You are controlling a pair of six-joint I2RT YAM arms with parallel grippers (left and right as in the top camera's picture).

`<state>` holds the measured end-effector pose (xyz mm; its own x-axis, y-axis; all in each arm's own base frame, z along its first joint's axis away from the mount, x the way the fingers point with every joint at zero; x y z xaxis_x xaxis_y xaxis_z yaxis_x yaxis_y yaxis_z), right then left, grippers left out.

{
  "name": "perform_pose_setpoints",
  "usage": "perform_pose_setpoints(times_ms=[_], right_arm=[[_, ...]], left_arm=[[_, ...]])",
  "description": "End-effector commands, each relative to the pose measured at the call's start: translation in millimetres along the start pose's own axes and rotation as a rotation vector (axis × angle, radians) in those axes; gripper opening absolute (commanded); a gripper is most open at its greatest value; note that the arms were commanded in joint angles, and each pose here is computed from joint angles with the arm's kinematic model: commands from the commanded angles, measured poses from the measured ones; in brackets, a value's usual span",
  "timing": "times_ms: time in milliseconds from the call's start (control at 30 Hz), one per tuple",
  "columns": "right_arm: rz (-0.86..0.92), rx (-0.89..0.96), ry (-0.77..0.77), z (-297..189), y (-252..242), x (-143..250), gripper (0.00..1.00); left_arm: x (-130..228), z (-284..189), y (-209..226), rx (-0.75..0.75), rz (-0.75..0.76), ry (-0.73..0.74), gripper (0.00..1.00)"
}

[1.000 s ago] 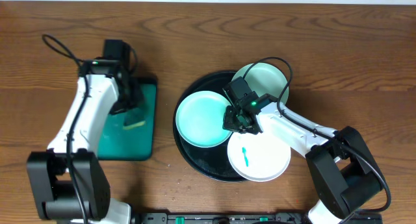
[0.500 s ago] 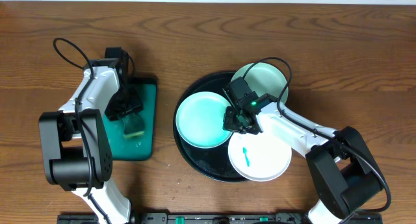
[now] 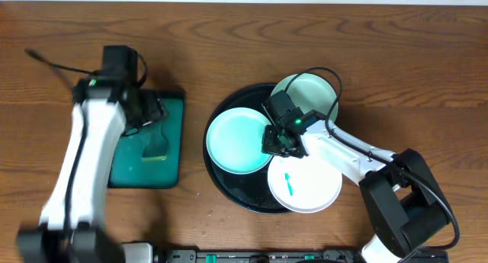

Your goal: Clean dirty plates on tray and stack at the side

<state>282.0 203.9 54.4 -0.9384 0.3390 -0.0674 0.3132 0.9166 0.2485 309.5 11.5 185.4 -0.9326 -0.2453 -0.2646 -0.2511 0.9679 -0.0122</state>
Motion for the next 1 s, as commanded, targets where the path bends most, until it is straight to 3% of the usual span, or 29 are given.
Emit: perform_pose_setpoints(times_ms=[0, 167, 500, 633, 767, 967], right_arm=[[-0.038, -0.021, -0.001, -14, -2, 6, 0.01], [-0.002, -0.093, -0.053, -45, 7, 3, 0.01], [0.04, -0.213, -0.067, -115, -5, 10, 0.01], [0.041, -0.305, 0.011, -134, -7, 18, 0.01], [-0.003, -0.461, 0.188, -146, -2, 33, 0.01], [-0.018, -0.613, 0.322, -136, -8, 42, 0.01]], left_arm=[[9, -45, -3, 0.045, 0.02, -0.103, 0.81], [21, -70, -4, 0.063, 0.033, -0.151, 0.81], [27, -73, -15, 0.168, 0.042, -0.126, 0.82], [27, -73, -16, 0.168, 0.042, -0.125, 0.82], [29, -73, -16, 0.172, 0.042, -0.115, 0.82], [34, -72, -16, 0.182, 0.043, -0.086, 0.82]])
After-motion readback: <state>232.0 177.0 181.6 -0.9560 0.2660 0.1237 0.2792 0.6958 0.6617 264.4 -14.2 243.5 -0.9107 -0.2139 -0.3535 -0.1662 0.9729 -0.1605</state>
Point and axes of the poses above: each gripper's point midway between its finger pads, its own z axis out along the fingers, its own y axis along the line the jaws close on, x = y × z, the point moved 5 cm from there along -z, back along the fingers, and after that the axes turned 10 degrees about z, right-handed, at the moved point
